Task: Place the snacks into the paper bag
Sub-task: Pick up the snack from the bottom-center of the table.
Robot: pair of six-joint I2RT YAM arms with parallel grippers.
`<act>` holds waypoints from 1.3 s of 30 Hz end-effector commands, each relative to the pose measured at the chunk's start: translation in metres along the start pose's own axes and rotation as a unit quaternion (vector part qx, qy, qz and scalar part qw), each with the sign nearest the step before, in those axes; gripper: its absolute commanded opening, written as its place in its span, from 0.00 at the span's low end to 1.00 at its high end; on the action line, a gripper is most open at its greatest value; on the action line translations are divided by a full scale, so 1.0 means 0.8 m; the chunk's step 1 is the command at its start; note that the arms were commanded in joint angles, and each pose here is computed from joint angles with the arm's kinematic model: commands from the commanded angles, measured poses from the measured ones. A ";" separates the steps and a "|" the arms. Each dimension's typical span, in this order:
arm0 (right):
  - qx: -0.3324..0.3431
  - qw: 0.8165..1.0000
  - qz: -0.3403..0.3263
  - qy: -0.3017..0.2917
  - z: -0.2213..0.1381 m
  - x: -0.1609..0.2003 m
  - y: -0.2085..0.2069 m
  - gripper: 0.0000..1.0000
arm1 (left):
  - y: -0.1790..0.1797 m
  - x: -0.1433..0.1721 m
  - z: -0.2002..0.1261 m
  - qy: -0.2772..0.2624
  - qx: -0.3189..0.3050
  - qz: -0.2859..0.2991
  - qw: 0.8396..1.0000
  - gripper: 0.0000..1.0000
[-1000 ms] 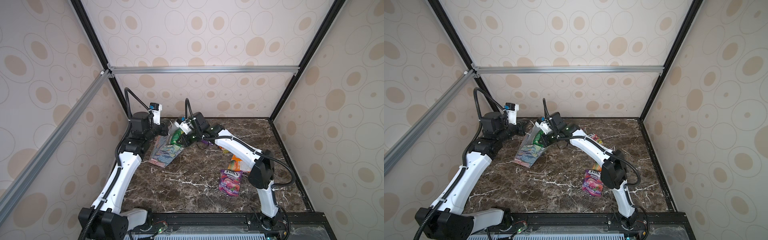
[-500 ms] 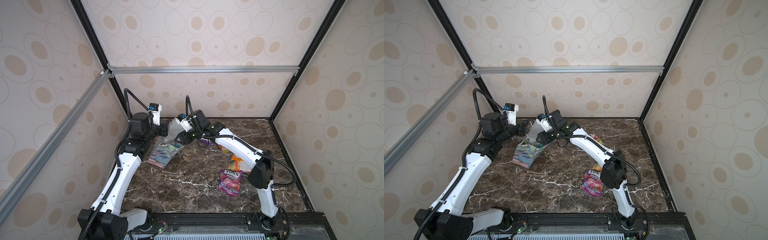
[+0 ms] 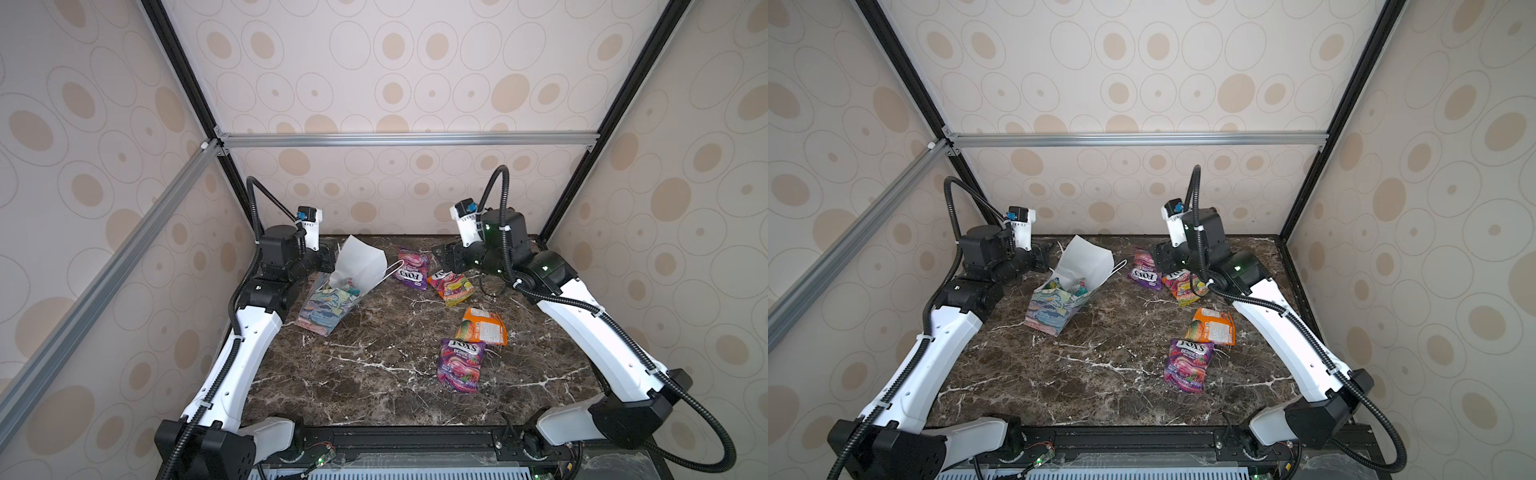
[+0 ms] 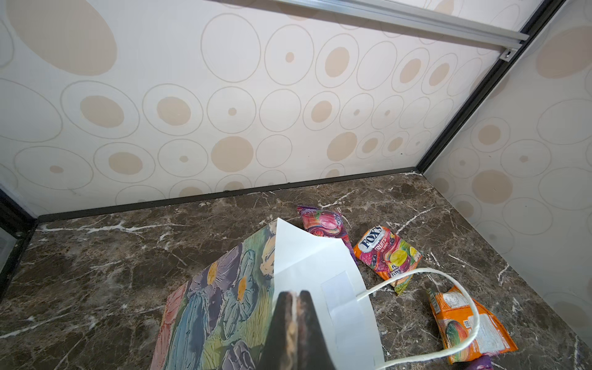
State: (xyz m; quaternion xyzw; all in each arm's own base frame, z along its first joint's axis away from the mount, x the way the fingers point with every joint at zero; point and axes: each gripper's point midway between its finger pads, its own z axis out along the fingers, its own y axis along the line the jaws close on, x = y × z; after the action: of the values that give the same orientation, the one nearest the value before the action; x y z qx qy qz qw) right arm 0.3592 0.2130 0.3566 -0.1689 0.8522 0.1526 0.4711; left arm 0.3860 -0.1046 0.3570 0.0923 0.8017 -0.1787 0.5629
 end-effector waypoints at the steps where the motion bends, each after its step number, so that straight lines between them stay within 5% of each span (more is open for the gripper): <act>1: 0.042 0.993 0.027 0.106 0.023 0.081 -0.031 0.73 | -0.001 -0.014 -0.010 -0.018 -0.001 0.008 1.000 0.00; 7: 0.056 0.962 0.054 0.261 0.017 0.199 -0.039 0.68 | -0.001 -0.014 -0.010 -0.018 -0.003 0.008 1.000 0.00; 12: 0.116 0.913 0.061 0.386 -0.023 0.282 -0.052 0.65 | -0.003 -0.013 -0.008 -0.017 0.003 0.007 1.000 0.00; 20: 0.133 0.874 0.057 0.464 -0.013 0.353 -0.021 0.65 | -0.004 -0.012 -0.008 -0.016 0.007 0.006 1.000 0.00; 27: 0.124 0.862 0.089 0.483 0.003 0.403 0.003 0.60 | -0.005 -0.012 -0.008 -0.016 0.009 0.007 1.000 0.00; 30: 0.203 0.860 0.089 0.459 -0.010 0.407 -0.034 0.59 | -0.004 -0.011 -0.007 -0.015 0.007 0.007 1.000 0.00; 34: 0.194 0.880 0.197 0.386 -0.014 0.407 -0.057 0.57 | -0.005 -0.011 -0.007 -0.014 0.010 0.007 1.000 0.00; 39: 0.192 0.881 0.282 0.326 -0.025 0.420 -0.084 0.53 | -0.004 -0.009 -0.005 -0.011 0.009 0.007 1.000 0.00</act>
State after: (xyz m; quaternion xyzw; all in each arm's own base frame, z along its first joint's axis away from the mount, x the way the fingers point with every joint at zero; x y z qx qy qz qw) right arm 0.1992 0.0950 0.0763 0.0836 0.9913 0.0129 0.1012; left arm 0.3856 -0.1055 0.3571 0.0942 0.8013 -0.1810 0.5624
